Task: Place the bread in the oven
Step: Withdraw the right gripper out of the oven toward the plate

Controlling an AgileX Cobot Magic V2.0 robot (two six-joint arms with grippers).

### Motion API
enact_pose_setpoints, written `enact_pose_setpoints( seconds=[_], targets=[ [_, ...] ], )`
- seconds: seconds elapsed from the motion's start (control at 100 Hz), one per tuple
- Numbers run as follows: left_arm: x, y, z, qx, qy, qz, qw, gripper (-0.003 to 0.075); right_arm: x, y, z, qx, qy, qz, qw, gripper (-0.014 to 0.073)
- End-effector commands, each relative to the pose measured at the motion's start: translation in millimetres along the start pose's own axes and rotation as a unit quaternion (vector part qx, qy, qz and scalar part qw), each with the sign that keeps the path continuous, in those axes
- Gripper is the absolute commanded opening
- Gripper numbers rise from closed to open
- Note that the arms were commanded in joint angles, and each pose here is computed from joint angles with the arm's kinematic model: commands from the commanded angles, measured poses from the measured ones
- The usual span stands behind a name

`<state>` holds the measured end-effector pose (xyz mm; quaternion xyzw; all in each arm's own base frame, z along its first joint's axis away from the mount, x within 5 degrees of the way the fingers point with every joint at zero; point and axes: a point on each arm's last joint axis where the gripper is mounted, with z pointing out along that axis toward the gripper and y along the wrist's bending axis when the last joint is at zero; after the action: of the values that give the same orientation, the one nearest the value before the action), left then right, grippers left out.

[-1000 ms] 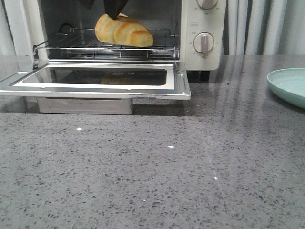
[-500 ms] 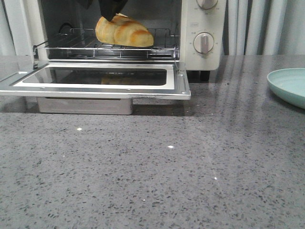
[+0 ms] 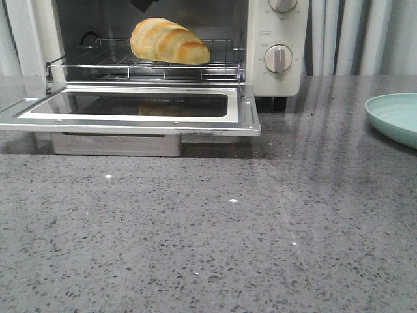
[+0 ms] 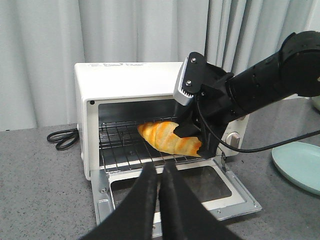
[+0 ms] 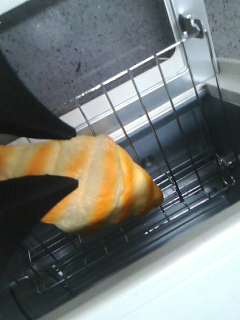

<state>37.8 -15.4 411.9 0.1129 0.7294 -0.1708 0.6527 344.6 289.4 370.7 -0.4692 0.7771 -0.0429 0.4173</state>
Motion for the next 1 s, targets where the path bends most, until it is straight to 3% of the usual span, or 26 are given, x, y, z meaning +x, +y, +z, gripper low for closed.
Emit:
enact_pose_setpoints(
  seconds=[0.0,0.3,0.53,0.78,0.99],
  targets=[
    [-14,-2,-2,0.01,-0.048,-0.004,0.999,-0.0021,-17,-12,-49,0.019,-0.056,0.01,0.998,0.0158],
    [-13,1,-13,-0.006,-0.069,0.02,0.997,-0.0022,-14,20,-83,-0.042,0.009,-0.005,0.999,0.0157],
    [2,3,-49,-0.01,-0.145,-0.01,0.989,-0.0022,-6,31,-103,-0.096,0.056,0.005,0.994,0.0143],
    [25,1,-65,-0.109,-0.148,-0.006,0.983,-0.0022,-5,31,-120,-0.122,0.052,0.041,0.99,0.0141],
    [45,-5,-54,-0.167,-0.149,0.045,0.974,-0.0021,-4,30,-124,-0.12,0.052,0.074,0.989,0.0141]
  ],
)
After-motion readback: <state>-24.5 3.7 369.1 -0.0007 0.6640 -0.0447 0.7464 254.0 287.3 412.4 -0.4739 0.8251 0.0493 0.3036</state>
